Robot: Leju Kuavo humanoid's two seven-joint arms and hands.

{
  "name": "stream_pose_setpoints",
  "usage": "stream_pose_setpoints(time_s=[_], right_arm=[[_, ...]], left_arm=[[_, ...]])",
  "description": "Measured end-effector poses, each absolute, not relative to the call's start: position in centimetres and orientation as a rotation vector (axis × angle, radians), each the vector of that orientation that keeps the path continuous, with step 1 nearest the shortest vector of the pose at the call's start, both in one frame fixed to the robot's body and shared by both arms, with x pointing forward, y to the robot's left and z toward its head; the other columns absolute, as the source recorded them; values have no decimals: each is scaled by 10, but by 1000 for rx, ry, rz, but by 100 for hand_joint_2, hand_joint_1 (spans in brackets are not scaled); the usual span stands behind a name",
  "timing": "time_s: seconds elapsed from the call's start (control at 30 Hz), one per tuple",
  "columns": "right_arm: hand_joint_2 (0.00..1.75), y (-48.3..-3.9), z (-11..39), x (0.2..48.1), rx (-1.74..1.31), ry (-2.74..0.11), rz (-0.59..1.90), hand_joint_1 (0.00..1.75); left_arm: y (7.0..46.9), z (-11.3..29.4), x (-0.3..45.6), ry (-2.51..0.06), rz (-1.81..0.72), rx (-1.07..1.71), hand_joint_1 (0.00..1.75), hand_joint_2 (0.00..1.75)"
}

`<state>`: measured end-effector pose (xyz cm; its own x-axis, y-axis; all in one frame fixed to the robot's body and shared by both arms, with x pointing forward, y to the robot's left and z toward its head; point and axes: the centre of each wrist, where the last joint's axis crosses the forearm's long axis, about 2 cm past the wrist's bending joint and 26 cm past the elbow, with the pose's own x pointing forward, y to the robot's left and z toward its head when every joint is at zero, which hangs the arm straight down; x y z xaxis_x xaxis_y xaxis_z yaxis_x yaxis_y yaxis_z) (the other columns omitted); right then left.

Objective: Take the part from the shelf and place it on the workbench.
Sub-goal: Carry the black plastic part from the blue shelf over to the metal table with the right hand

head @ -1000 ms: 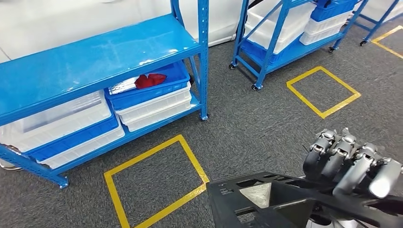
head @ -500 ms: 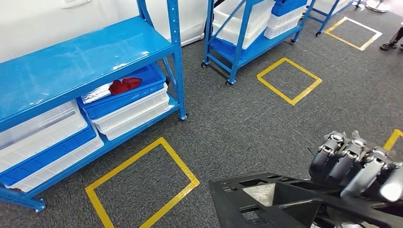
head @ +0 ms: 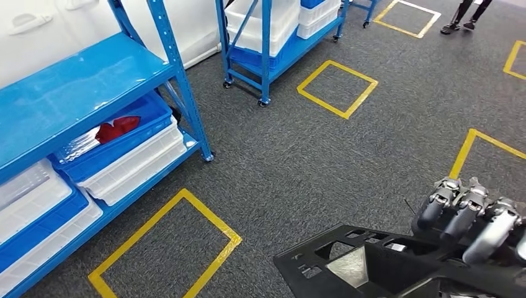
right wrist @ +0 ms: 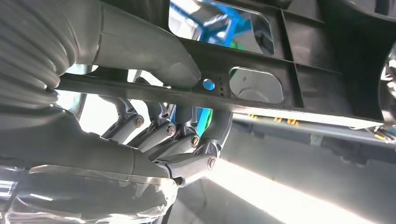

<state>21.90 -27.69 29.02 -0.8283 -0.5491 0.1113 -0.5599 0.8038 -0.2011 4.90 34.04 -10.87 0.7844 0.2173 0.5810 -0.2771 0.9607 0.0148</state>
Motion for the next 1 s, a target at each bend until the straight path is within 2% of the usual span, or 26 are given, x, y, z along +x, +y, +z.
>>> stream_pose_setpoints(time_s=[0.33,0.6,1.0], right_arm=[[175,-278,290,220,756,-2950,306,175],[175,-273,299,224,624,-2982,254,175],[175,-257,302,237,737,-2958,283,175]], left_arm=[[353,-108,46,-552,310,156,0,0],[340,-109,46,-559,307,112,0,0],[320,-110,52,-535,323,74,0,0]])
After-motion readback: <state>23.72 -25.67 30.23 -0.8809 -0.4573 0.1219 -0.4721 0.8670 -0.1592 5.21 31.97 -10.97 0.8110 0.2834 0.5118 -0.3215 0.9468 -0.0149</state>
